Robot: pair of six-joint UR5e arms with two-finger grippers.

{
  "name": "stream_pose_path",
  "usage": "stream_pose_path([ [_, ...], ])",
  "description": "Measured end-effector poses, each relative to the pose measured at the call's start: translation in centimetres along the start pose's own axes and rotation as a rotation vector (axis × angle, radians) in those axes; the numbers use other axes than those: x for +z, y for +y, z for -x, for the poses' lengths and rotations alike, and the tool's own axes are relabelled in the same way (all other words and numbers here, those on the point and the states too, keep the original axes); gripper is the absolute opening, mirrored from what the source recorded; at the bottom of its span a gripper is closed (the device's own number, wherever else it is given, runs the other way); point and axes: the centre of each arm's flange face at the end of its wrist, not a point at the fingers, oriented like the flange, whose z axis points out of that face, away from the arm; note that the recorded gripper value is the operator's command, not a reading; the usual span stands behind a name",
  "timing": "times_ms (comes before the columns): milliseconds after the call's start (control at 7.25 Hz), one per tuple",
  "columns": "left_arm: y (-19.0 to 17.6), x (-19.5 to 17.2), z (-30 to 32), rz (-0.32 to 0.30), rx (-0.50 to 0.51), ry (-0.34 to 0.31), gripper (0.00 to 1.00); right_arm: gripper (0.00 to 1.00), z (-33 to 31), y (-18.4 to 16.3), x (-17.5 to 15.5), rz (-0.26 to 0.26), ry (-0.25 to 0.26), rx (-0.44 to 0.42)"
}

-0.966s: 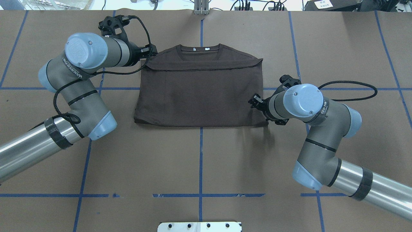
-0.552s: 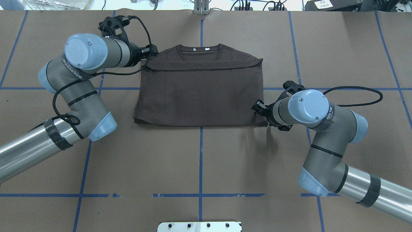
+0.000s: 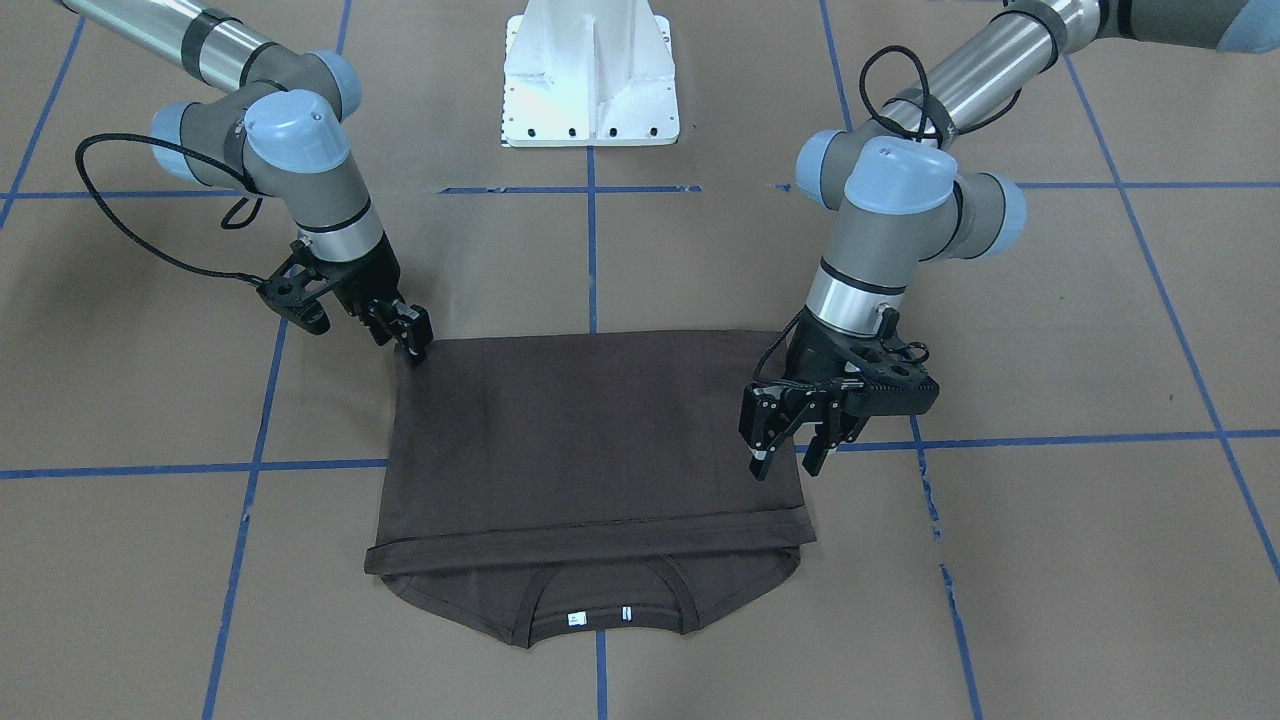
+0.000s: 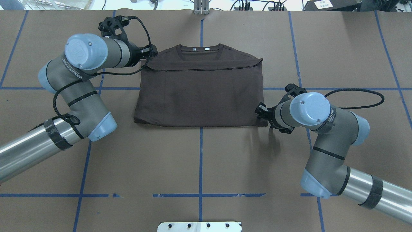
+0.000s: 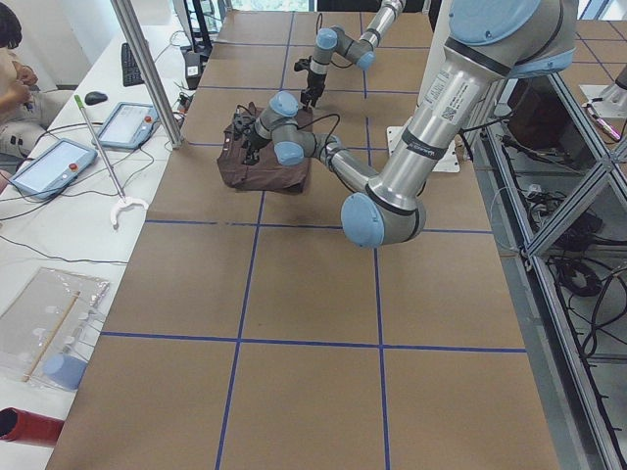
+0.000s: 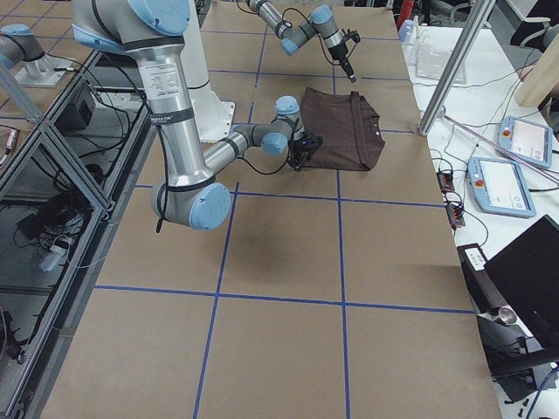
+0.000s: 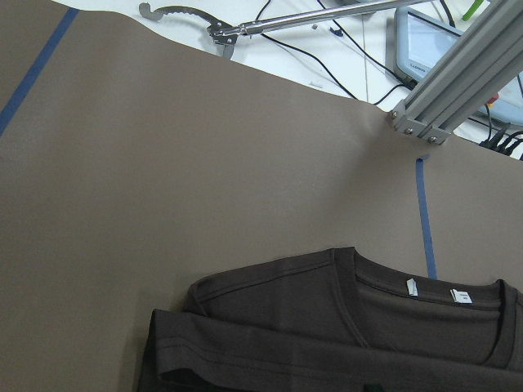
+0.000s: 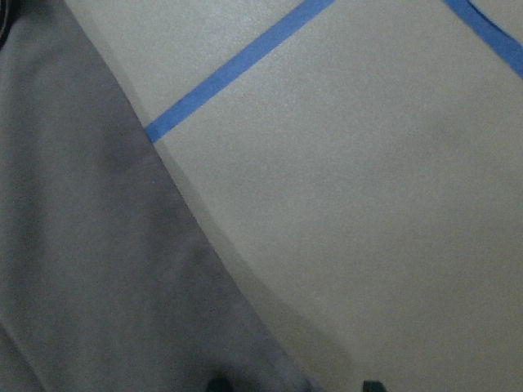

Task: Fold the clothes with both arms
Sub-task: 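Release the hem and move the right gripper to the folded edge nearest it, then grasp the folded shirt side with the right gripper and lift it over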

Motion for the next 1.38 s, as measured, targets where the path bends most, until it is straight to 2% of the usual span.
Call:
stream_pose_path([
  [138, 0.0, 0.1, 0.2, 0.0, 0.0, -0.003, 0.69, 0.05, 0.2, 0.1, 0.3, 0.0, 0.003, -0.001],
  [276, 0.1, 0.1, 0.3, 0.0, 0.0, -0.006, 0.69, 0.0, 0.5, 0.2, 0.5, 0.0, 0.002, -0.001],
  [690, 0.2, 0.3, 1.2, 0.002, 0.005, -0.018, 0.69, 0.0, 1.0, 0.4, 0.3, 0.004, -0.004, -0.006],
  [966, 0.3, 0.3, 1.3, 0.003, 0.005, -0.019, 0.69, 0.0, 1.4, 0.4, -1.6, 0.017, -0.035, -0.01],
  [1103, 0.3, 0.3, 1.2, 0.004, 0.002, -0.017, 0.69, 0.0, 0.3, 1.2, -4.2, 0.04, -0.047, -0.017],
  [1241, 0.3, 0.2, 1.1, 0.005, -0.001, -0.014, 0.69, 0.0, -2.7, 3.9, -8.1, 0.089, -0.032, -0.047],
  [1379, 0.3, 0.0, 0.9, 0.007, -0.007, -0.009, 0.69, 0.0, -6.1, 7.4, -12.3, 0.16, -0.009, -0.094],
])
